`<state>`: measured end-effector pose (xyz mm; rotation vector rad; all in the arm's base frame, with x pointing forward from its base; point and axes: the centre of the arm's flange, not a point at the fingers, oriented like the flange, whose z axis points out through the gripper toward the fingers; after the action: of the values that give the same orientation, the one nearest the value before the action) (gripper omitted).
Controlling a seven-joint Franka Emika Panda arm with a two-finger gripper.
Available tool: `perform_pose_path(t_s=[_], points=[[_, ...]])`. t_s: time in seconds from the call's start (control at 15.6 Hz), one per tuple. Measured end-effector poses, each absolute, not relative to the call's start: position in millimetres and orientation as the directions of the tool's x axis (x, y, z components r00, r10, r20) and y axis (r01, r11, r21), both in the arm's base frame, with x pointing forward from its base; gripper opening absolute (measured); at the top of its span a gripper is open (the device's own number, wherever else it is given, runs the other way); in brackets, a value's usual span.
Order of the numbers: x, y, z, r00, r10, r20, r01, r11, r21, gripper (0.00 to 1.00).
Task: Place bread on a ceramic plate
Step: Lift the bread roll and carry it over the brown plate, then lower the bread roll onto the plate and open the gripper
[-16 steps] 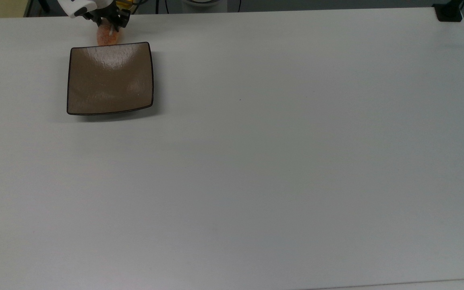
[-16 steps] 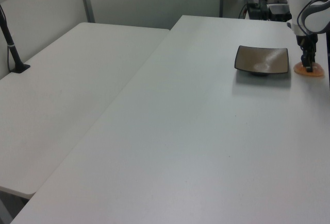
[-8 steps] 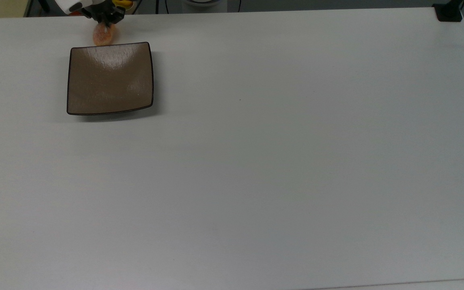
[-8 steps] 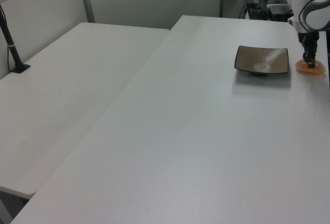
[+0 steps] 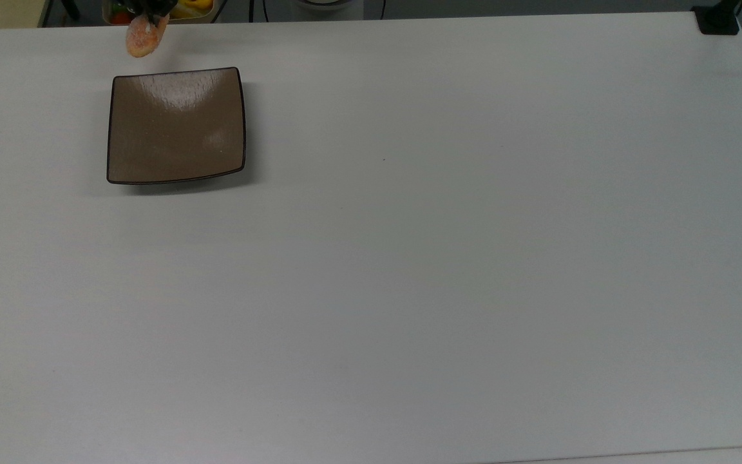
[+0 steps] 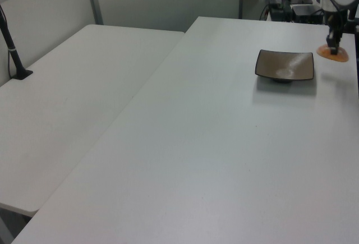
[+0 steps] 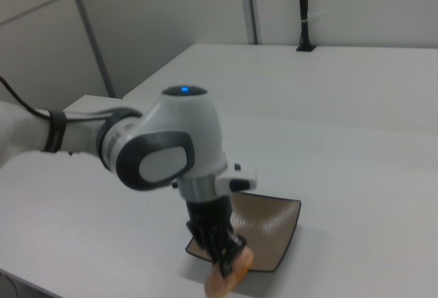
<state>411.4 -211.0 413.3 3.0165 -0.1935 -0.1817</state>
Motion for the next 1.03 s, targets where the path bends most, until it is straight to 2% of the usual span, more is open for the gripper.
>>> perform_pose_path(t_s=[0.26, 0.51, 0.77, 1.03], points=[[439, -203, 453, 0.986, -0.166, 0.004, -0.166, -0.985, 0.042, 0.18], [482, -182, 467, 0.976, -0.214, 0.046, -0.215, -0.977, 0.011, 0.18], [543, -148, 438, 0.968, -0.251, 0.011, -0.251, -0.968, 0.023, 0.18], [561, -139, 393, 0.968, -0.245, -0.059, -0.24, -0.968, 0.078, 0.18]])
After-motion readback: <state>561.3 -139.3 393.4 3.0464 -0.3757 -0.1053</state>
